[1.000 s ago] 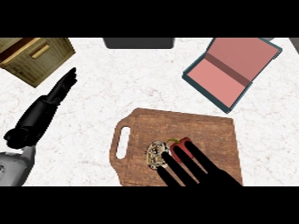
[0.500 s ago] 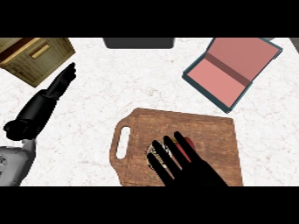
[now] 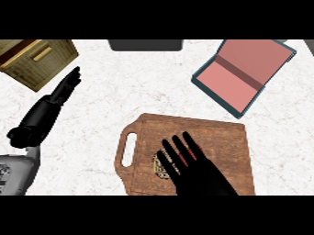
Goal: Pick the bell pepper from the cutting board and place it in the cardboard box
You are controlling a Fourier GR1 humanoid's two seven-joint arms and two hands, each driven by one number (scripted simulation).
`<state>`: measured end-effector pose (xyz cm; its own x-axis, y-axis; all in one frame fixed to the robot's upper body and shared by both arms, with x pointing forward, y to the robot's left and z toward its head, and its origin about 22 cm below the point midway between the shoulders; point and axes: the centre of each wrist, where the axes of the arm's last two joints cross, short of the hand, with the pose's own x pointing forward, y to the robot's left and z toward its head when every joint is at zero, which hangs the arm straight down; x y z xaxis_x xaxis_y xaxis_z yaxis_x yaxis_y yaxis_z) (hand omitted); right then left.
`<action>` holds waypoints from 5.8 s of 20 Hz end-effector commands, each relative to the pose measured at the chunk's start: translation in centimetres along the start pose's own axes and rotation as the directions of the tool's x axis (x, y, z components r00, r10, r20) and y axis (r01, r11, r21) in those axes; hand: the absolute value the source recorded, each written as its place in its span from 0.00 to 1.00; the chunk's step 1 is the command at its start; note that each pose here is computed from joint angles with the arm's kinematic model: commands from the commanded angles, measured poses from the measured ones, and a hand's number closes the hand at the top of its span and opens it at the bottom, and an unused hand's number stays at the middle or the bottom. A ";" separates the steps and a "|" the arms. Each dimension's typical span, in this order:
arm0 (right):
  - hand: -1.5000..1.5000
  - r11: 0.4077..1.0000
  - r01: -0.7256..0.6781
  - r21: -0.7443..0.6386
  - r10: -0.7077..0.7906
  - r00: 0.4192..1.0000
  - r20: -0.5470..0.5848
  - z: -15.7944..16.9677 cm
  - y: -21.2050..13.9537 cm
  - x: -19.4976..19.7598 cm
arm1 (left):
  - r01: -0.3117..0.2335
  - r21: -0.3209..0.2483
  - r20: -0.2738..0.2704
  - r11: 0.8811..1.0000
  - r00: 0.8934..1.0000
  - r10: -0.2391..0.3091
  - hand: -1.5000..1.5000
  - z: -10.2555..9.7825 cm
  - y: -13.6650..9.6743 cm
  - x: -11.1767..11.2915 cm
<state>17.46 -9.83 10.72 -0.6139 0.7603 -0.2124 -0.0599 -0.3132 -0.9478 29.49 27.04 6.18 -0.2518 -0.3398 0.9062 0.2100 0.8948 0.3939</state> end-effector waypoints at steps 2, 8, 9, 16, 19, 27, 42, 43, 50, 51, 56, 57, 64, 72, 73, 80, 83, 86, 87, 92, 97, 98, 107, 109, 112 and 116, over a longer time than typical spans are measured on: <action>0.00 1.000 0.009 0.016 -0.009 1.000 0.005 -0.6 2.5 -3.2 | 0.012 -0.025 0.002 1.000 1.000 -0.012 0.50 0.5 -0.9 0.0; 0.00 0.999 0.022 0.045 -0.023 0.999 0.026 -1.9 1.1 -0.3 | -0.004 0.000 -0.008 1.000 1.000 0.004 0.50 -0.3 -0.7 1.1; 0.00 0.999 0.030 0.025 -0.031 0.999 0.028 -1.4 2.3 -1.7 | 0.015 -0.001 0.004 1.000 1.000 -0.015 0.50 0.8 1.2 -0.2; 0.00 0.999 -0.007 0.051 0.010 0.999 -0.045 -3.6 5.2 -2.3 | 0.001 0.000 0.010 1.000 1.000 -0.001 0.50 -0.1 -1.7 0.2; 0.00 0.999 0.002 0.051 0.000 0.999 -0.052 -4.9 6.0 -3.0 | 0.005 0.008 -0.003 1.000 1.000 -0.005 0.50 0.5 -0.4 0.0; 1.00 0.998 -0.052 0.040 0.047 0.994 0.099 -7.3 6.2 -1.9 | 0.009 0.001 -0.002 1.000 1.000 -0.009 0.50 -0.2 0.6 0.8; 1.00 0.918 0.394 -0.034 -0.396 0.915 -0.082 -12.3 3.9 -4.1 | -0.008 -0.058 0.057 0.998 0.998 0.011 0.50 -1.0 -1.4 1.3; 1.00 0.913 0.403 -0.062 -0.407 0.910 -0.083 -13.1 2.3 -4.2 | 0.016 -0.064 0.057 0.998 0.998 -0.013 0.50 -1.4 -1.9 1.4; 1.00 0.906 0.299 -0.299 -0.331 0.942 -0.059 -17.8 -5.4 -3.6 | 0.004 -0.069 0.030 0.998 1.000 -0.002 0.50 -0.8 -1.3 0.6; 1.00 0.899 0.286 -0.332 -0.326 0.943 -0.068 -17.9 -6.6 -3.3 | -0.003 -0.050 0.023 0.999 1.000 0.004 0.50 -1.0 -0.9 1.3; 1.00 0.836 0.313 -0.451 -0.403 0.908 -0.117 -17.8 -11.3 -3.6 | 0.004 -0.031 0.007 1.000 1.000 -0.004 0.50 -1.2 -0.1 1.8; 1.00 0.803 0.309 -0.510 -0.428 0.894 -0.131 -17.9 -12.0 -5.1 | 0.000 -0.029 0.018 1.000 1.000 0.000 0.50 -0.3 -1.9 -0.1; 1.00 0.647 0.300 -0.701 -0.658 0.685 -0.315 -17.0 -15.1 -10.0 | -0.007 -0.016 0.006 1.000 1.000 0.008 0.50 0.5 -1.7 0.8; 1.00 0.629 0.267 -0.730 -0.717 0.563 -0.411 -15.6 -13.7 -19.0 | 0.001 -0.028 -0.004 1.000 1.000 -0.001 0.50 1.0 0.9 0.9; 1.00 0.623 0.252 -0.741 -0.714 0.571 -0.405 -15.8 -13.0 -19.4 | 0.014 -0.007 0.021 1.000 1.000 -0.014 0.50 -1.5 -1.4 0.0; 1.00 0.802 0.330 -0.498 -0.589 0.569 -0.573 -14.5 -11.6 -25.8 | 0.013 -0.007 0.011 1.000 1.000 -0.013 0.50 -0.2 0.6 0.3; 1.00 0.803 0.448 -0.393 -0.593 0.527 -0.609 -13.8 -8.0 -28.0 | 0.015 -0.009 0.000 1.000 1.000 -0.015 0.50 0.2 -0.1 0.6; 1.00 0.812 0.481 -0.331 -0.572 0.543 -0.614 -13.6 -7.5 -28.7 | 0.013 -0.008 0.013 1.000 1.000 -0.013 0.50 -0.4 -0.7 -0.4; 1.00 0.808 0.496 -0.318 -0.576 0.552 -0.602 -13.0 -7.3 -29.9 | 0.025 -0.002 0.015 1.000 1.000 -0.025 0.50 -0.2 0.7 0.5; 1.00 0.807 0.569 -0.155 -0.505 0.530 -0.682 -11.6 -2.4 -31.5 | 0.011 -0.021 0.010 1.000 1.000 -0.010 0.50 0.7 -0.1 1.0; 0.00 0.752 0.645 -0.137 -0.609 0.601 -0.517 -12.0 -4.4 -31.8 | -0.001 -0.040 0.021 0.999 1.000 0.002 0.50 -0.2 0.1 1.3; 0.00 0.743 0.652 -0.150 -0.632 0.611 -0.478 -10.5 -3.1 -33.0 | 0.007 -0.015 0.007 1.000 1.000 -0.007 0.50 -0.3 -1.1 0.1; 0.00 0.038 0.712 -0.701 -0.986 0.142 0.090 -9.6 -3.8 -33.9 | -0.003 0.000 0.013 1.000 1.000 0.003 0.50 -0.2 -0.6 1.0; 0.00 -0.089 0.678 -0.730 -0.990 0.020 0.139 -8.9 -3.3 -34.8 | 0.012 -0.011 0.002 1.000 1.000 -0.012 0.50 0.5 0.4 0.0; 0.00 -0.164 0.612 -0.774 -0.981 -0.016 0.195 -6.4 -1.9 -36.7 | 0.009 -0.016 0.011 1.000 1.000 -0.009 0.50 -0.6 1.0 1.0; 0.00 -0.201 0.550 -0.811 -0.972 -0.010 0.234 -4.6 0.1 -37.9 | 0.001 -0.012 0.028 1.000 1.000 0.000 0.50 -0.2 -0.2 0.8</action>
